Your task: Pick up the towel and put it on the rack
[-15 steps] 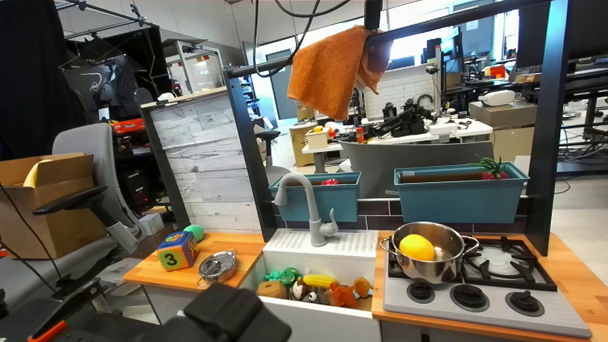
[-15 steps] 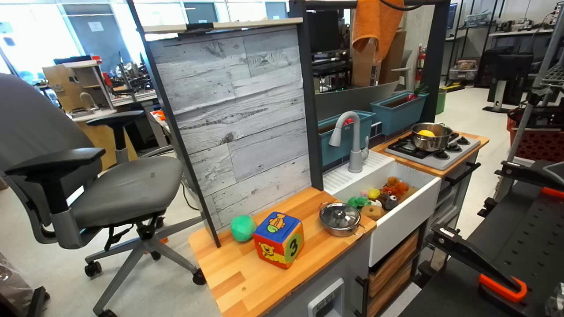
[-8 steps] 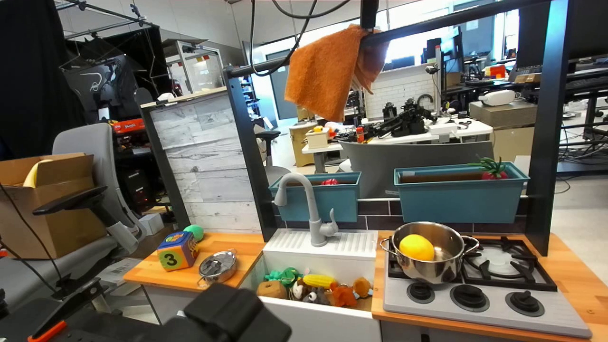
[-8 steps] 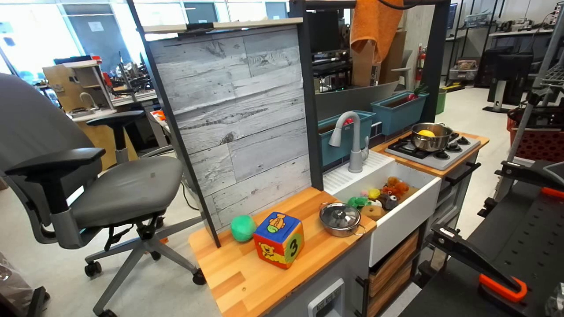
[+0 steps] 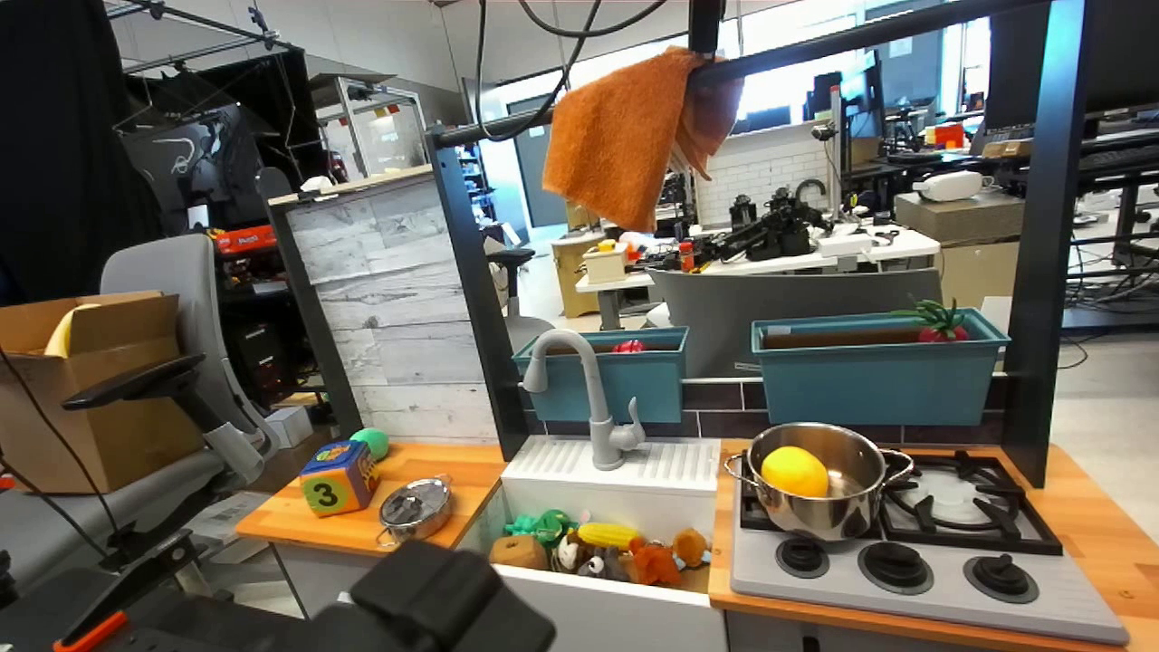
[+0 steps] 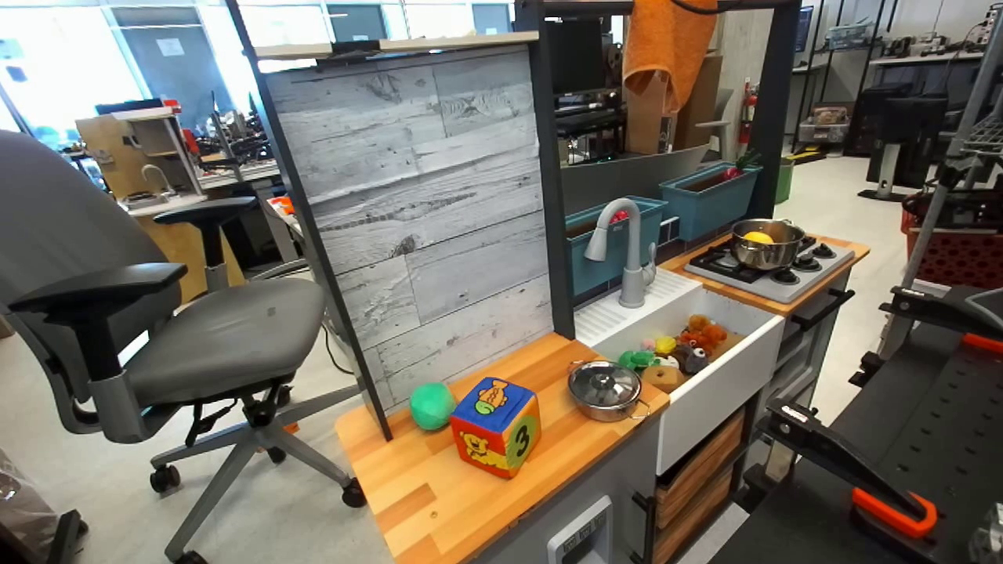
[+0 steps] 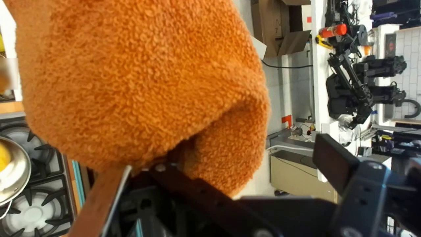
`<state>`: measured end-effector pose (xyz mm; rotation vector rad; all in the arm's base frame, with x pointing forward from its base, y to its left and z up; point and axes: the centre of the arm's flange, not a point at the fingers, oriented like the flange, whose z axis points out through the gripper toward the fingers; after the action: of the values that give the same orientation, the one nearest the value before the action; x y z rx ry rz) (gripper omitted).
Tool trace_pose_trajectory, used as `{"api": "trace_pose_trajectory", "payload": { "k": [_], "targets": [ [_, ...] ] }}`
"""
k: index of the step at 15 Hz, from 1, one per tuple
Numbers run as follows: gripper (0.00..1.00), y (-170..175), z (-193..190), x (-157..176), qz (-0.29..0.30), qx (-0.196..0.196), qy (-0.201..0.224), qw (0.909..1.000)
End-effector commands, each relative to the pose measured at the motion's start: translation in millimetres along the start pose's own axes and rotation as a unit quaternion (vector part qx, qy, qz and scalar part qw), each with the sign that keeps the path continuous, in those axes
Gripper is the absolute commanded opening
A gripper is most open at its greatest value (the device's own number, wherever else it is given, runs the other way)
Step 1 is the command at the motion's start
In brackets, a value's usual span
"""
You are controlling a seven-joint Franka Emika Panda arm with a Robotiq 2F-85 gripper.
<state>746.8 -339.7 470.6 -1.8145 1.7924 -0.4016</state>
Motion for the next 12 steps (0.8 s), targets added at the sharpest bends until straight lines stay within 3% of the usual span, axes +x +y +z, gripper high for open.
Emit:
{"api": "trace_pose_trajectory", "payload": {
  "k": [1,12],
  "targets": [
    [1.0,-45,10,53,0.033,-0.014,0.024,0.9991],
    [1.0,-38,-21,74,0.071,-0.006,0.033,0.9969]
  ]
}}
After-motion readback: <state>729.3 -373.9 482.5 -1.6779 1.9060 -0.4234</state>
